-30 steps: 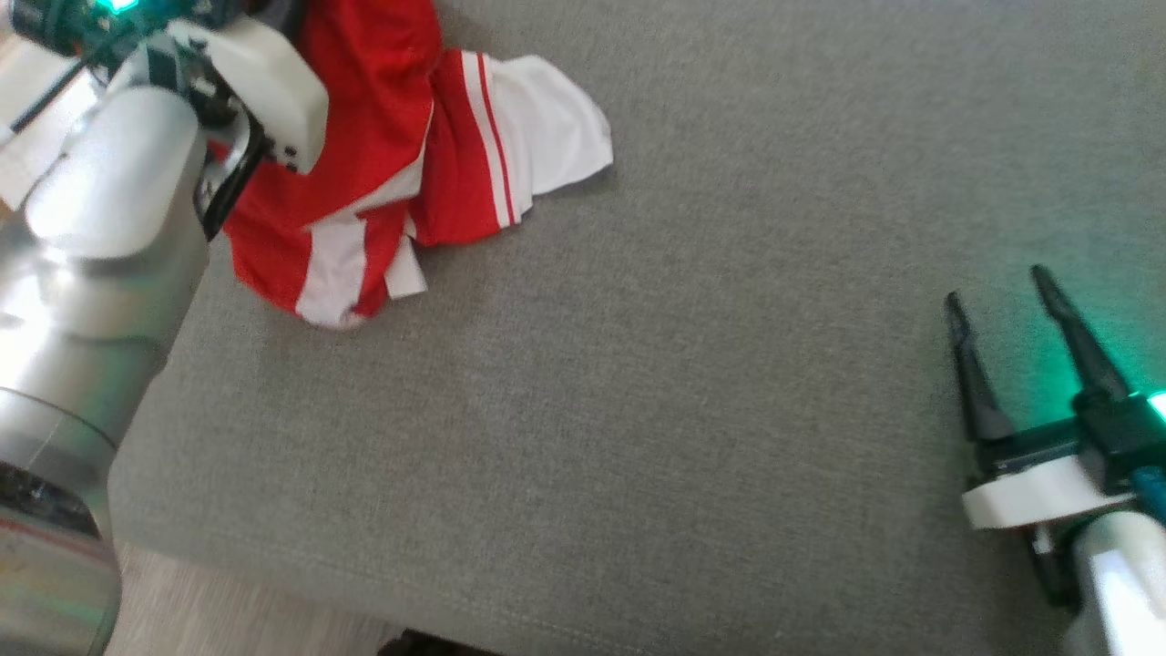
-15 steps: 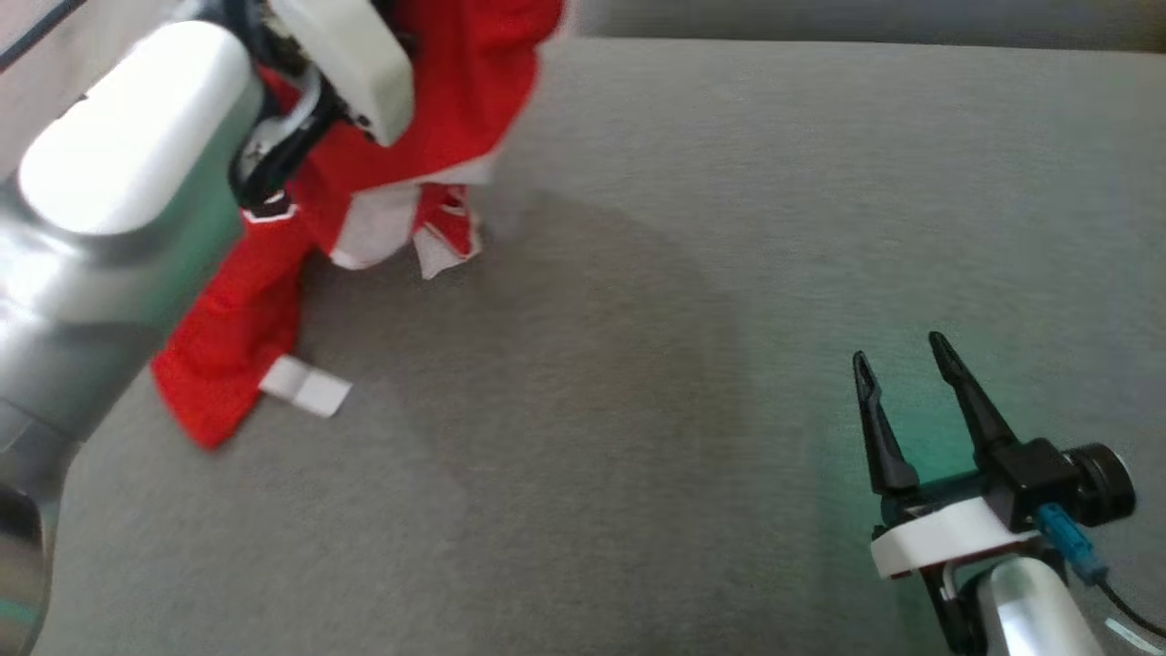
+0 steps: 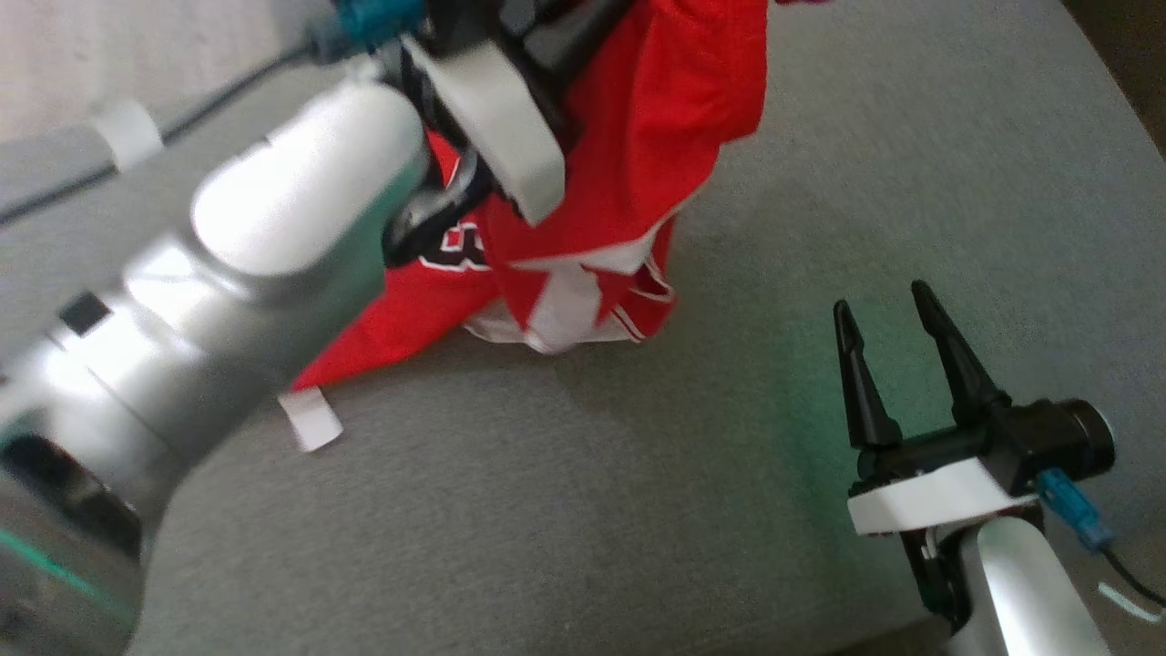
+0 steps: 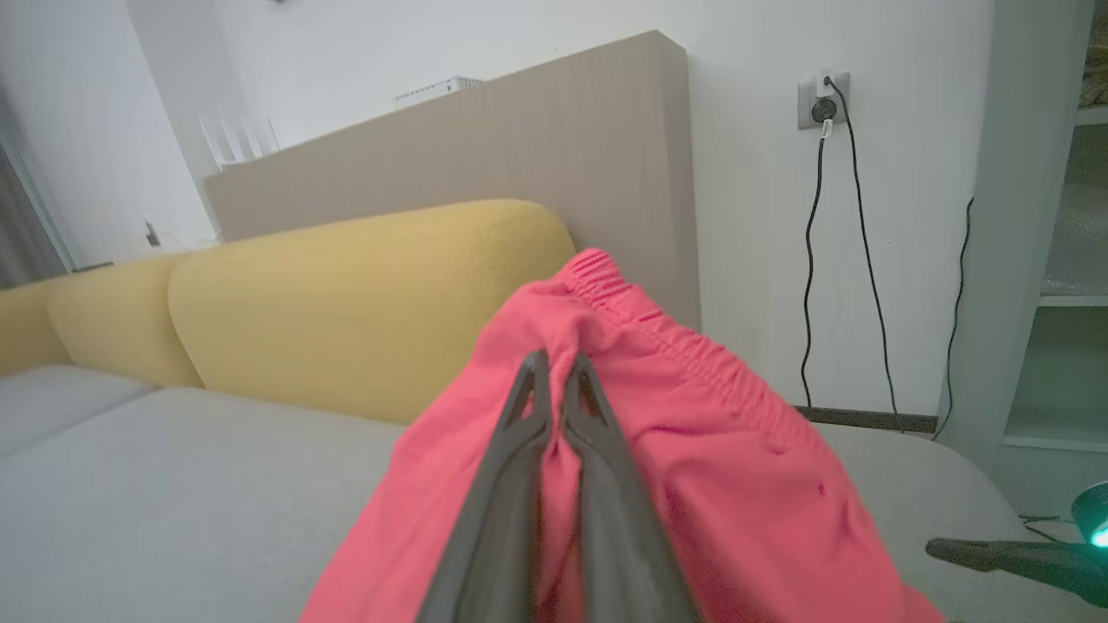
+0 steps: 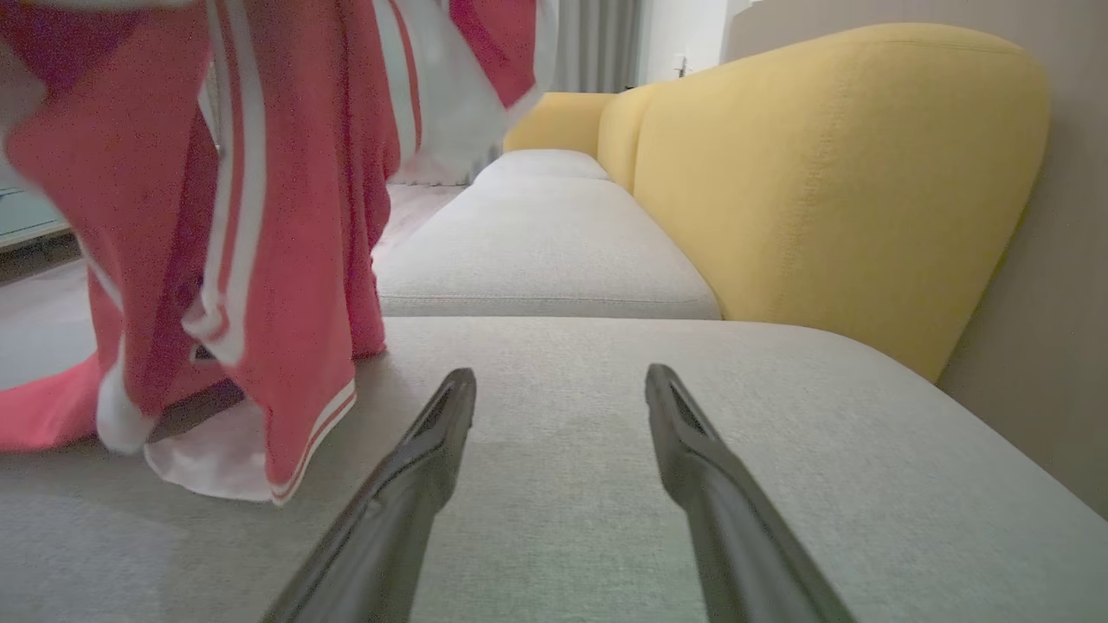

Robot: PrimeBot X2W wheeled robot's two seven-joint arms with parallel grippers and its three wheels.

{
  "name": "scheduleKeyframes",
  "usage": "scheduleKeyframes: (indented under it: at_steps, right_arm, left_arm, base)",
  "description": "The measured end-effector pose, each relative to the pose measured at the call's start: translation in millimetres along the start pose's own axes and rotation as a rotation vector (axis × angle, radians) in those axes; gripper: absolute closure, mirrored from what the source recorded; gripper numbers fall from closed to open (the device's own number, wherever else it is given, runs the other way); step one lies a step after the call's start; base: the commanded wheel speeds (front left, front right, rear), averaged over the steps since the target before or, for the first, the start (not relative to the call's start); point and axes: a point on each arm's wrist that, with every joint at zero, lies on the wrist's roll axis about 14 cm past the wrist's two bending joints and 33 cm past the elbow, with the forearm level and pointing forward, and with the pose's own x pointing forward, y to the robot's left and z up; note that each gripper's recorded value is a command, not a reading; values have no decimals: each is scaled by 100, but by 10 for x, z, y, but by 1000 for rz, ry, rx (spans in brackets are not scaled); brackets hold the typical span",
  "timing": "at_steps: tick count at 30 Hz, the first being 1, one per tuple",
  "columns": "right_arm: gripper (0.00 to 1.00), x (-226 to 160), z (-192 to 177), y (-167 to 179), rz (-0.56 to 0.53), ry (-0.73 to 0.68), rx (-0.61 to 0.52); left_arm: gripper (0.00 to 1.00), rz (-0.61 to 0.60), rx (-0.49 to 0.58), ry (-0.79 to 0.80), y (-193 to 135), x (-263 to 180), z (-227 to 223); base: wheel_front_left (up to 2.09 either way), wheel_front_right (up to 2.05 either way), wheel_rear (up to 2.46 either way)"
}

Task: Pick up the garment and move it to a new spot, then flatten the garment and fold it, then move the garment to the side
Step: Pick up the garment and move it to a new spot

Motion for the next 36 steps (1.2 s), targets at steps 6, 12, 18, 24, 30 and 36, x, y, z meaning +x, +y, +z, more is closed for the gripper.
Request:
scheduleKeyframes:
  at_steps: [6,12,18,24,30,36]
  right_arm:
    - [0,-35,-210,-196,-67,68,23]
    - [0,-30,-363,-223,-78,113,31]
    - [0,-24,-318,-79,-32,96,22]
    - [0,-139,-345,140,32,105,15]
    - [0,-37,-224,371,108,63,6]
    - [0,12,-367,386,115,105,2]
  left_arm:
    - [100,13,-232,134,-238,-3,-1292]
    - [0,134,-472,197,-659,-181,-1920]
    - [0,451,-384,108,-360,-661,-1700]
    - [0,645,-357,224,-525,-1470,-1963]
    - [0,724,-189,350,-416,-1997,-2109]
    - [0,602,-18,513,-357,-1991,-2453]
  base:
    - [0,0,0]
    - [0,0,0]
    - [0,0,0]
    - [0,0,0]
    - [0,0,0]
    - [0,0,0]
